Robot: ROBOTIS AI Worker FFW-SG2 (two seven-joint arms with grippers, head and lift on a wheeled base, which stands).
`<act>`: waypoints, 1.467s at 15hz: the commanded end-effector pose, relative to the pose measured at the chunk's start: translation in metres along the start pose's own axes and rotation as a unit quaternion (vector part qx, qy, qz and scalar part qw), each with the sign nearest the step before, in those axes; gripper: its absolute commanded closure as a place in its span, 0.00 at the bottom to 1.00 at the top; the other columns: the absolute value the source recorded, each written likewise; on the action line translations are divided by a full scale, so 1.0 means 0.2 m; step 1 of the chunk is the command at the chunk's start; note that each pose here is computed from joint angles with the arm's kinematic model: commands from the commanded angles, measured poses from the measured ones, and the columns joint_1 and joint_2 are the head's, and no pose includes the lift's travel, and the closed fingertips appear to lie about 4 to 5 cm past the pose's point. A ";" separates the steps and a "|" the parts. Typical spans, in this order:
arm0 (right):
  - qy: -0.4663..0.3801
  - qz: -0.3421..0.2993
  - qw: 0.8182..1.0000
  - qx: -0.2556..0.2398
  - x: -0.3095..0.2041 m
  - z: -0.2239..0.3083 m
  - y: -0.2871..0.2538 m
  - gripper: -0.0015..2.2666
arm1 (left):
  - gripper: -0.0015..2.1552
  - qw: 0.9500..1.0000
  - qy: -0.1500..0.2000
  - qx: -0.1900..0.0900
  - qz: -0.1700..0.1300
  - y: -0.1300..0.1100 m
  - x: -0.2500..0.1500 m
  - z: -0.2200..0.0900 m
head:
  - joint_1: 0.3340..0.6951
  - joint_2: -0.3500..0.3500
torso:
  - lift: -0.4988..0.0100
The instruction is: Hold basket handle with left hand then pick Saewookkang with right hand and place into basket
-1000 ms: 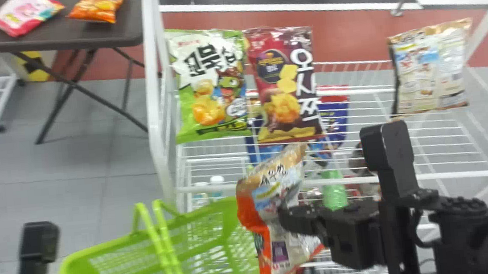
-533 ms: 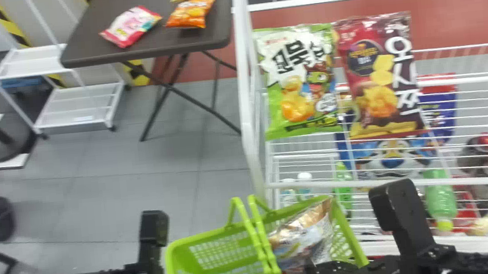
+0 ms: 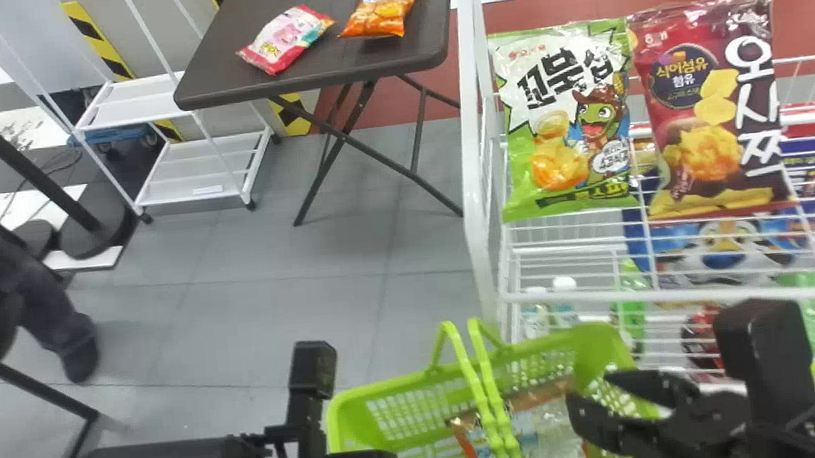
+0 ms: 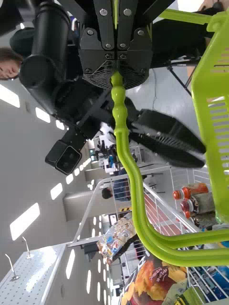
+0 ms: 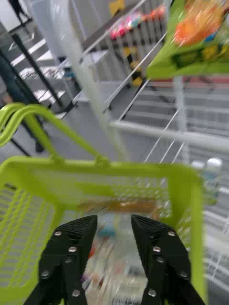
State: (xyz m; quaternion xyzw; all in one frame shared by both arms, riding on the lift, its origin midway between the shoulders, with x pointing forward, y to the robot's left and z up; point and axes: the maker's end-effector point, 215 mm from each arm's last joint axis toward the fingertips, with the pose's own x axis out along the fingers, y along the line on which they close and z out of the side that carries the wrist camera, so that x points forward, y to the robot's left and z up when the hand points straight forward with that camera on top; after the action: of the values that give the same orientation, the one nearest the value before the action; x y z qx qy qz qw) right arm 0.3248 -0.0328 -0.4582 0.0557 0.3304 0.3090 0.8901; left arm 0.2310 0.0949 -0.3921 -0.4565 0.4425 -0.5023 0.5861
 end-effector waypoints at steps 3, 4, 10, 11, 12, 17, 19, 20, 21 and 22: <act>-0.204 -0.067 0.975 -0.062 -0.25 0.39 -0.31 0.02 | 1.00 1.000 -0.002 -0.023 -0.005 0.00 0.00 -0.04 | 1.00 0.61 | 0.95; -0.219 -0.080 0.970 -0.063 -0.29 0.39 -0.39 0.02 | 1.00 1.000 -0.004 -0.025 -0.004 0.00 -0.01 -0.05 | 1.00 0.57 | 0.95; -0.284 -0.188 0.940 -0.038 -0.69 0.26 -0.94 0.02 | 1.00 0.999 -0.006 -0.031 -0.006 0.01 0.01 -0.06 | 1.00 0.25 | 0.95; -0.284 -0.199 0.937 -0.035 -0.72 0.23 -0.99 0.02 | 1.00 0.999 -0.006 -0.031 -0.006 0.01 0.01 -0.06 | 1.00 0.20 | 0.95; -0.285 -0.207 0.935 -0.036 -0.75 0.22 -1.03 0.02 | 1.00 0.999 -0.006 -0.032 -0.006 0.01 0.01 -0.06 | 1.00 0.09 | 0.95; -0.285 -0.216 0.933 -0.036 -0.77 0.19 -1.06 0.02 | 1.00 0.999 -0.004 -0.032 -0.008 0.01 0.03 -0.07 | 1.00 0.00 | 0.95; -0.286 -0.217 0.933 -0.036 -0.77 0.19 -1.06 0.02 | 1.00 0.999 -0.003 -0.034 -0.009 0.01 0.03 -0.08 | 1.00 0.00 | 0.95; -0.288 -0.217 0.932 -0.038 -0.78 0.19 -1.05 0.02 | 1.00 0.999 -0.003 -0.032 -0.008 0.01 0.03 -0.08 | 1.00 0.00 | 0.95; -0.287 -0.217 0.932 -0.038 -0.78 0.19 -1.05 0.02 | 1.00 0.999 -0.003 -0.033 -0.009 0.01 0.03 -0.08 | 1.00 0.00 | 0.95; -0.286 -0.217 0.933 -0.037 -0.78 0.18 -1.05 0.02 | 1.00 0.999 -0.003 -0.032 -0.009 0.00 0.03 -0.08 | 1.00 0.00 | 0.95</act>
State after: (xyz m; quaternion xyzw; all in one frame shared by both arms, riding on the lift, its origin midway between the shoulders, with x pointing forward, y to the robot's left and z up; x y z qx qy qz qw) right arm 0.3640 -0.2893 -0.4066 0.0356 0.0533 0.0914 0.9937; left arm 0.2197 0.0881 -0.3981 -0.4696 0.4472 -0.4958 0.5777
